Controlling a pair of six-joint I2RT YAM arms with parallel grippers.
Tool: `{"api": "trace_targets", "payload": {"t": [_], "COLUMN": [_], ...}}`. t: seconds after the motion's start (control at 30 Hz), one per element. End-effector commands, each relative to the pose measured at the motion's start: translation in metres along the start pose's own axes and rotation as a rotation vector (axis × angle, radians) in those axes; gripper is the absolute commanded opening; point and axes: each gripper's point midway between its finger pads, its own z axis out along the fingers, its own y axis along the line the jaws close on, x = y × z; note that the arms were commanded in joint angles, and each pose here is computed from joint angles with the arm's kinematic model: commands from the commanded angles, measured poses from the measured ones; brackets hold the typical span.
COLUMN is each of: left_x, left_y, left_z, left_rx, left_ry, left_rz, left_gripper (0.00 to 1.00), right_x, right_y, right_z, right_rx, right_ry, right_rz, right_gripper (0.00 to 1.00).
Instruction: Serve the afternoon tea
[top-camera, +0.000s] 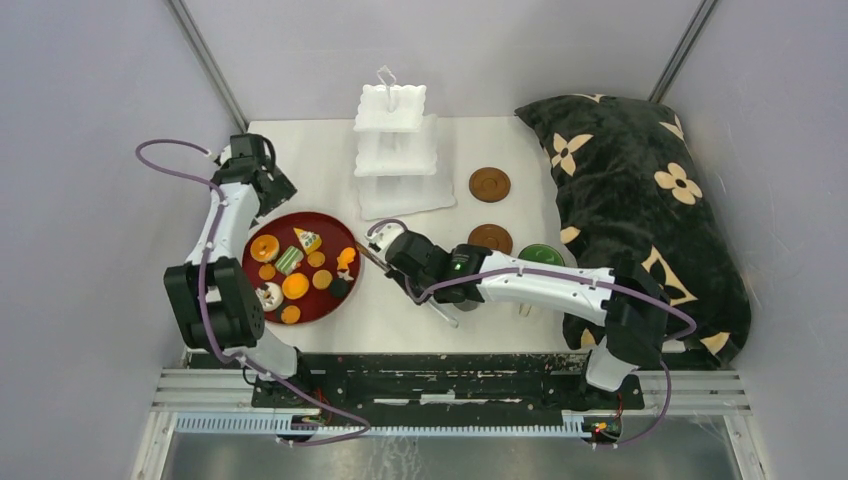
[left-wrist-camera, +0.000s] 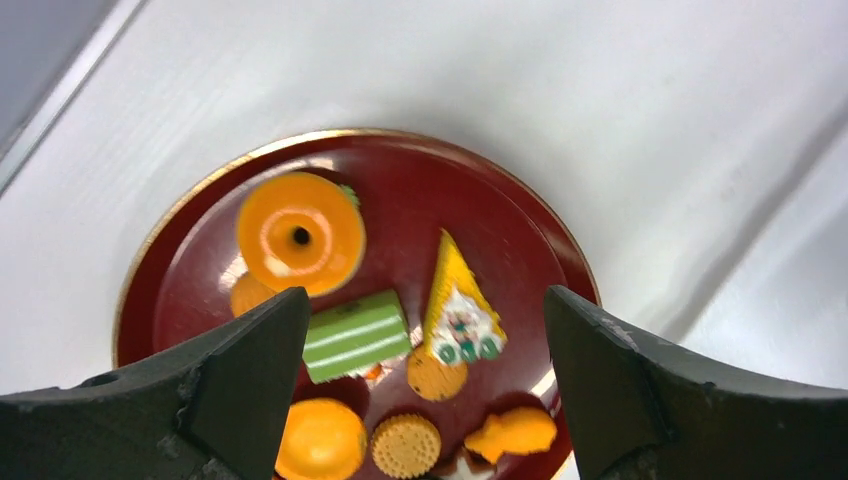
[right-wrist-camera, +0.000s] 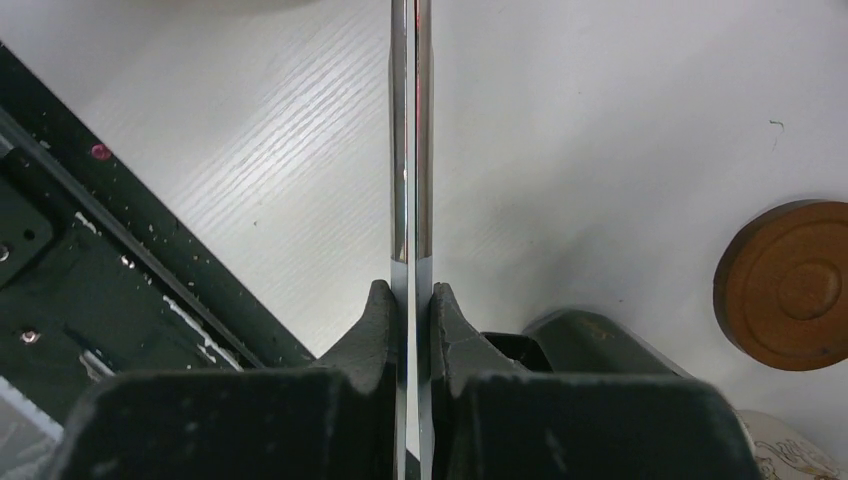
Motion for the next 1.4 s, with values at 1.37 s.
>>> {"api": "trace_targets", "payload": {"t": [1.37], "left_x": [0.029], "left_y": [0.149], "left_z": [0.087], "left_rx": [-0.295], "left_ry": [-0.049], "left_rz": [-0.664], "left_gripper": [0.92], "right_x": [-0.001], "right_y": [-0.004], "right_z": [0.000], "right_rx": [-0.017], "right_ry": [0.037], "right_rz": [0.085], "right_gripper": [0.01]}}
